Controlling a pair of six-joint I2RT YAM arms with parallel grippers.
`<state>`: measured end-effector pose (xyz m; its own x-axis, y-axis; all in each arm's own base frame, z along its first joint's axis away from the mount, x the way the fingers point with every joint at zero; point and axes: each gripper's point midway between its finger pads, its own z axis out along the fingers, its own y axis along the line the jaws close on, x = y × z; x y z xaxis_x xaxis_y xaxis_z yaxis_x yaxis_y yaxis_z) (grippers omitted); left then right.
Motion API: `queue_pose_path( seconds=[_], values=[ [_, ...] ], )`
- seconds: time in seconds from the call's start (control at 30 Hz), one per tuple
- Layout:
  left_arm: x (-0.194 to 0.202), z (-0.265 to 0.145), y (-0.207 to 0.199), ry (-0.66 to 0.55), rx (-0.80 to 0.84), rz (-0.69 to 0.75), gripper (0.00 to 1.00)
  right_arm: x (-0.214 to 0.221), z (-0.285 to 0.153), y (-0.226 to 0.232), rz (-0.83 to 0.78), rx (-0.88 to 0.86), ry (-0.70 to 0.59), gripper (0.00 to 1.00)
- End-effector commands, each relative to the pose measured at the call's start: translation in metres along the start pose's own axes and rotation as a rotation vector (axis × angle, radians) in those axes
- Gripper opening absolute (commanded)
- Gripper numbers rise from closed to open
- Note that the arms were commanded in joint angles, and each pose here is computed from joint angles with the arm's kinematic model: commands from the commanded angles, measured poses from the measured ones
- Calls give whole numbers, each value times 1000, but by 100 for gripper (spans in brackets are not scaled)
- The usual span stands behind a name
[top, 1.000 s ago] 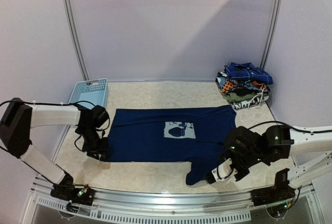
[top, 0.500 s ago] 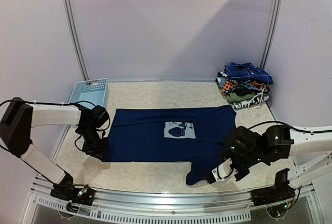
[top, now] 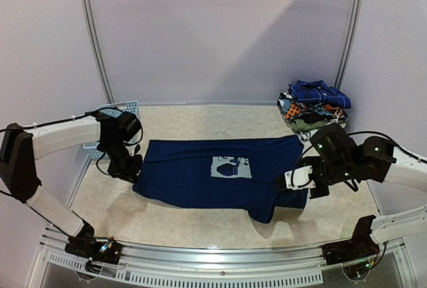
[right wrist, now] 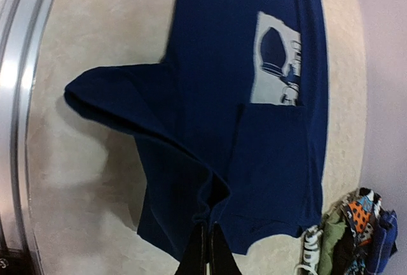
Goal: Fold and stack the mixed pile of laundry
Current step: Pick up the 1/3-folded T-shirt from the center of the board, then fold the 1/3-folded T-shirt at the center of the board.
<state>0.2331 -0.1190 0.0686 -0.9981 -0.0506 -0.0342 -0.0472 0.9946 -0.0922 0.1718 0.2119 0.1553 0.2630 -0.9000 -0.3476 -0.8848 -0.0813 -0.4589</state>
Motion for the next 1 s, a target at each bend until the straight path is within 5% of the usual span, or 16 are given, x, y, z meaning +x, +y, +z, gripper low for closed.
queue_pose_path(
  seconds=[0.0,0.5,0.97],
  values=[
    [-16,-8,-2,-16,-19,40,0,14,-20,-38,58,131,44,0],
    [-81,-31,-1,-140,-70,63,0,45,-44,-134,201,455,159,0],
    [-133,-23,-12,-240,-45,46,0,97,-11,-174,360,461,193,0]
  ],
)
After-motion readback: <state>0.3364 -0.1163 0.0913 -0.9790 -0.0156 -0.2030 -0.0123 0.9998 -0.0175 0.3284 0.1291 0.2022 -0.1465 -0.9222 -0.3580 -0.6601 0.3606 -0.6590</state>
